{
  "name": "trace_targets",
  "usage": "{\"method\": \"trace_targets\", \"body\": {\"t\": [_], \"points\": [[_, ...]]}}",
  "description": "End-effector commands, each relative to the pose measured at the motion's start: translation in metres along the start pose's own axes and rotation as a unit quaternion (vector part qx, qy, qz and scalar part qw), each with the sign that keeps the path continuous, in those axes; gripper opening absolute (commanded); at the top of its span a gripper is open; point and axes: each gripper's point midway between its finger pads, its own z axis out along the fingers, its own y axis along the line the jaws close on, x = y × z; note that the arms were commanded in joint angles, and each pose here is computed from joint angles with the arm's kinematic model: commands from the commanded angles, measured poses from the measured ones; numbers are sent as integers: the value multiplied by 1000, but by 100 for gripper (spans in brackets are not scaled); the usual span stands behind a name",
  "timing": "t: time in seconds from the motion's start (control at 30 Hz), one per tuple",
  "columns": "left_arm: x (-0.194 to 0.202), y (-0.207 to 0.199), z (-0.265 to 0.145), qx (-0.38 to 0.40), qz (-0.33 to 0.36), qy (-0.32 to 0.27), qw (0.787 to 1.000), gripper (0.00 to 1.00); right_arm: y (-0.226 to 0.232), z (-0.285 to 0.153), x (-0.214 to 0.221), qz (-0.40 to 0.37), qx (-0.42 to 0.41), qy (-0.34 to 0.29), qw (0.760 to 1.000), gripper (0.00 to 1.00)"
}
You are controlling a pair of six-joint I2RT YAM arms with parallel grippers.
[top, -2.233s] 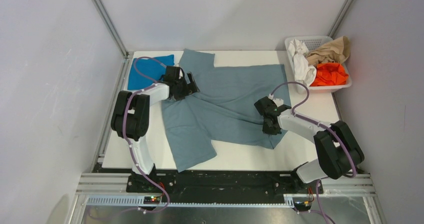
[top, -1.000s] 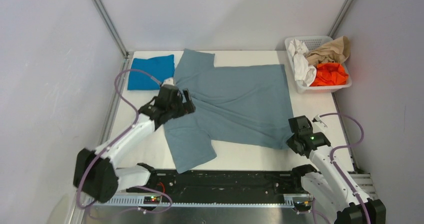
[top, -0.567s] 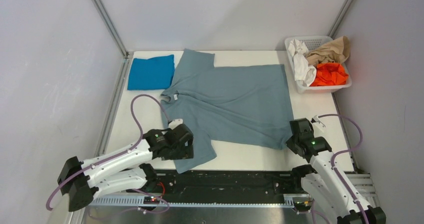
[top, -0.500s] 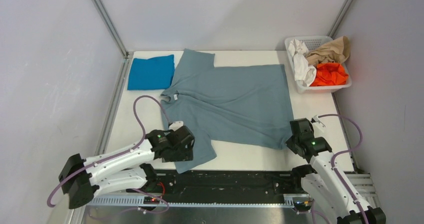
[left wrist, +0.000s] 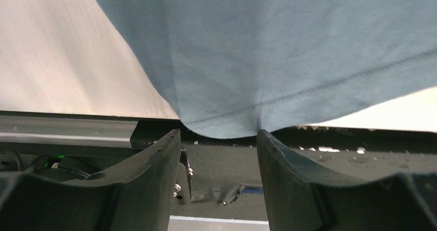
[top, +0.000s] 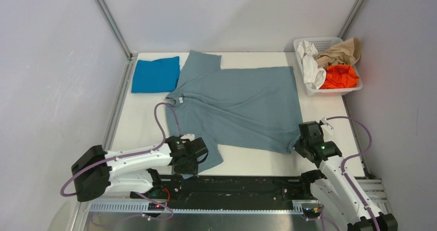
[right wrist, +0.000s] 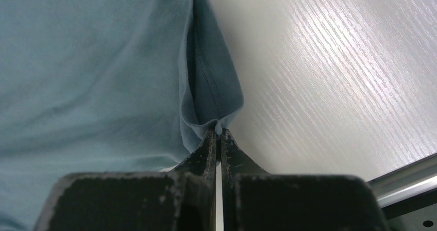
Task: Fold and stack the t-shirts
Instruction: Grab the side of the flattened tshirt closest away from the robot with both arms
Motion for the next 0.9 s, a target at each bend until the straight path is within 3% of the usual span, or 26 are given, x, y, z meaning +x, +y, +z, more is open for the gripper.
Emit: {"method": "trace_targets", "body": {"t": [0.0, 0.13, 0.37, 0.5, 0.73, 0.87], "points": [[-5, 3, 12, -35, 0, -11, 999, 60, 1, 2, 0, -4, -3, 0, 1000, 0], [-8, -3, 19, -50, 15, -5, 999, 57, 1, 3, 0, -3, -3, -2, 1000, 0], [-20, -9, 21, -63, 20, -21, 998, 26, 3, 2, 2, -5, -9, 2, 1000, 0], [-25, -8, 21, -68, 21, -35, 997, 21, 2, 2, 1, -4, -8, 1, 1000, 0], [-37, -1, 27, -90, 16, -60, 994, 19, 2, 3, 1, -6, -8, 1, 1000, 0], [-44, 2, 30, -100, 10, -71, 992, 1, 2, 3, 2, -8, -6, 2, 1000, 0]]}}
